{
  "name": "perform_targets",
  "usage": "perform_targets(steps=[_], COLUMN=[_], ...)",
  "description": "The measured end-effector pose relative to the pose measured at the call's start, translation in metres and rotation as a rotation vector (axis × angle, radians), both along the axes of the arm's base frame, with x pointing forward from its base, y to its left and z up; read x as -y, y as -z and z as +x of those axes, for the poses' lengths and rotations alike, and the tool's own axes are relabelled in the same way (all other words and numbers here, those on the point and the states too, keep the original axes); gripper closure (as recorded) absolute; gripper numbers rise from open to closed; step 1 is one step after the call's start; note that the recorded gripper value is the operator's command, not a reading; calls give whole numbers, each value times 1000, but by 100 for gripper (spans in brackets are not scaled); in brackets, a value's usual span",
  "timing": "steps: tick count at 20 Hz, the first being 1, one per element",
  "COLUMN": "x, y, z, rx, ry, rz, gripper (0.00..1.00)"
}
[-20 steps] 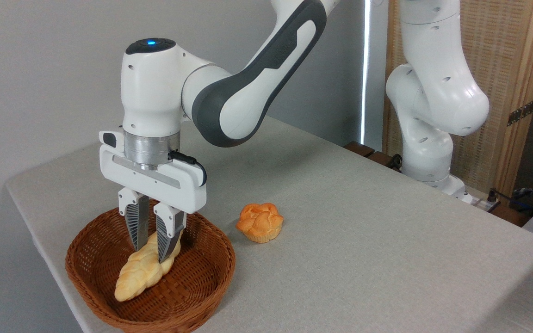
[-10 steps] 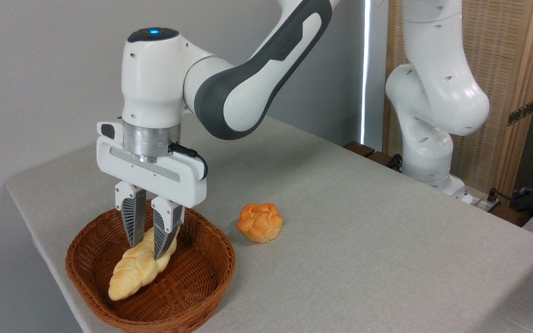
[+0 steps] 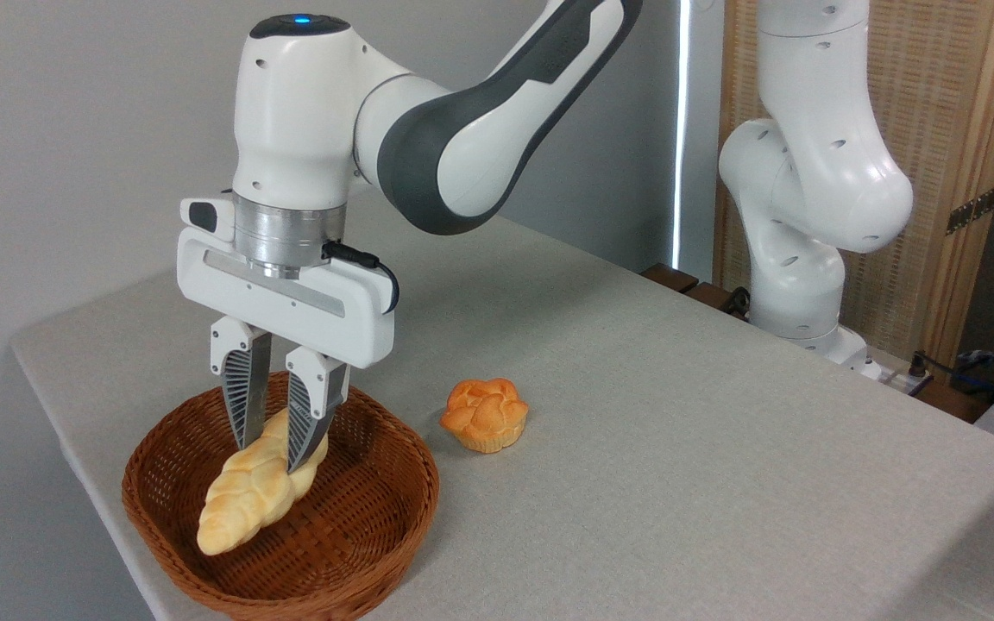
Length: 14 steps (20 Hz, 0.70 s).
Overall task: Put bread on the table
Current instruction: 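Lift the bread roll up out of the basket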
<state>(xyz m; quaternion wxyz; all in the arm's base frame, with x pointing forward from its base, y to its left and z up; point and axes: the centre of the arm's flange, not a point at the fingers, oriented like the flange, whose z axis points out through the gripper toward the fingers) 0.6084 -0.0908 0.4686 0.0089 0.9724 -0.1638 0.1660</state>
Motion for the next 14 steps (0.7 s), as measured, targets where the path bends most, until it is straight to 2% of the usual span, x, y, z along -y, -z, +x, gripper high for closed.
perform_targets(steps=[6, 10, 14], x=[-2, -4, 0], y=[-15, -39, -57], z=[-12, -24, -42], rx=[-42, -48, -90], ry=[10, 19, 36], rz=[3, 0, 1], gripper=[44, 45, 45])
